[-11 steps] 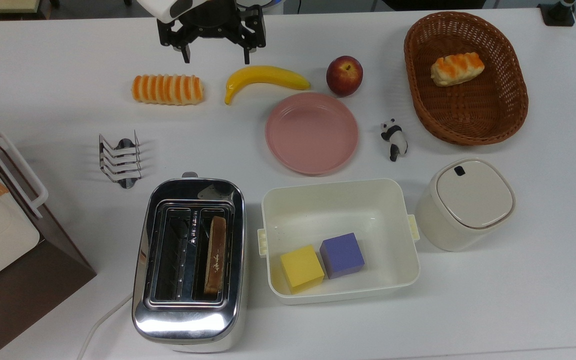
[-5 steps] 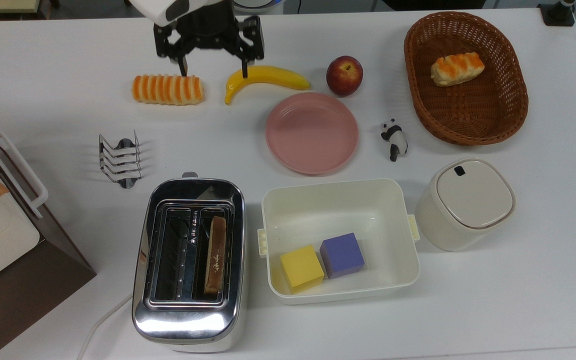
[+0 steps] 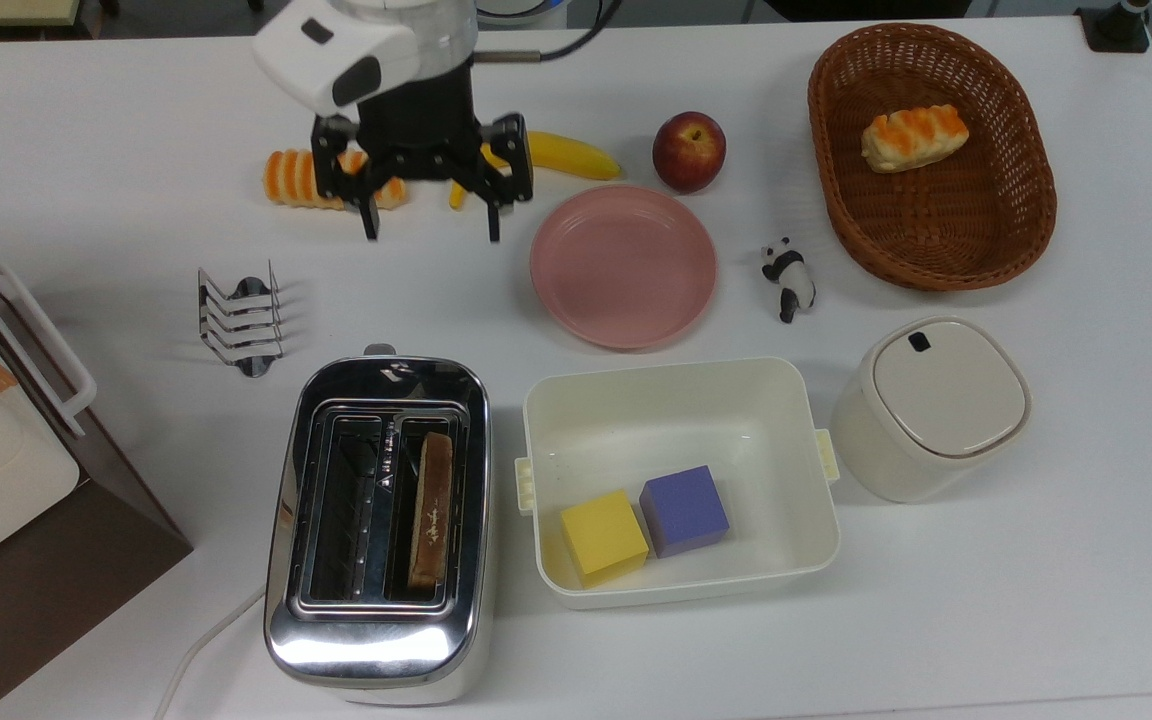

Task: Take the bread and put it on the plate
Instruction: 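Move the open gripper over the toaster toward the bread slice, then close the gripper on the bread slice's crust in the toaster, then lift the bread slice up out of the toaster slot, then carry the bread slice over the pink plate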

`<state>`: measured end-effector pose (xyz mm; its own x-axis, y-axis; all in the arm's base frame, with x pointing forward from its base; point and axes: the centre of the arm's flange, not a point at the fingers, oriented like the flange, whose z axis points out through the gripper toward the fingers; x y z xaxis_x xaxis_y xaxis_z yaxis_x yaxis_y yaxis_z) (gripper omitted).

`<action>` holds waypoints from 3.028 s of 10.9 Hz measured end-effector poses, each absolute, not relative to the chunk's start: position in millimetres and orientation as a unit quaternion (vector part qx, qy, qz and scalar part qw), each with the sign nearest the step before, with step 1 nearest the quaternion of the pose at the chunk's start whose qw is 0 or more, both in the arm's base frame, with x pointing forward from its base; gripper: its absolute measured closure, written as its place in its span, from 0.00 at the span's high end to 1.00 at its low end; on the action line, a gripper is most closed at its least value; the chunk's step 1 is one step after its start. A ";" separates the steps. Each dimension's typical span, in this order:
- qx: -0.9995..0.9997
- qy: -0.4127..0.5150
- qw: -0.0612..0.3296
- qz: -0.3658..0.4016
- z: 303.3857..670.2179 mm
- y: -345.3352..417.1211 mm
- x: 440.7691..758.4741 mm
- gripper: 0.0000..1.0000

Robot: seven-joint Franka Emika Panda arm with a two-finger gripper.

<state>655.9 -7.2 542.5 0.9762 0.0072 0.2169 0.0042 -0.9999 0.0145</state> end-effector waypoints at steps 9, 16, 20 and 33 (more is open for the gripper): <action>0.962 0.016 0.055 0.266 530.0 5.4 714.3 0.96; 0.949 0.027 0.113 0.292 454.9 19.8 754.3 0.81; 0.943 0.010 0.116 0.310 469.4 22.0 758.5 0.23; 0.994 0.013 -0.060 0.087 592.4 11.8 654.1 0.11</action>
<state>654.1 11.8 592.4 0.9844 0.0156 0.1752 0.0367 -0.9923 -0.1179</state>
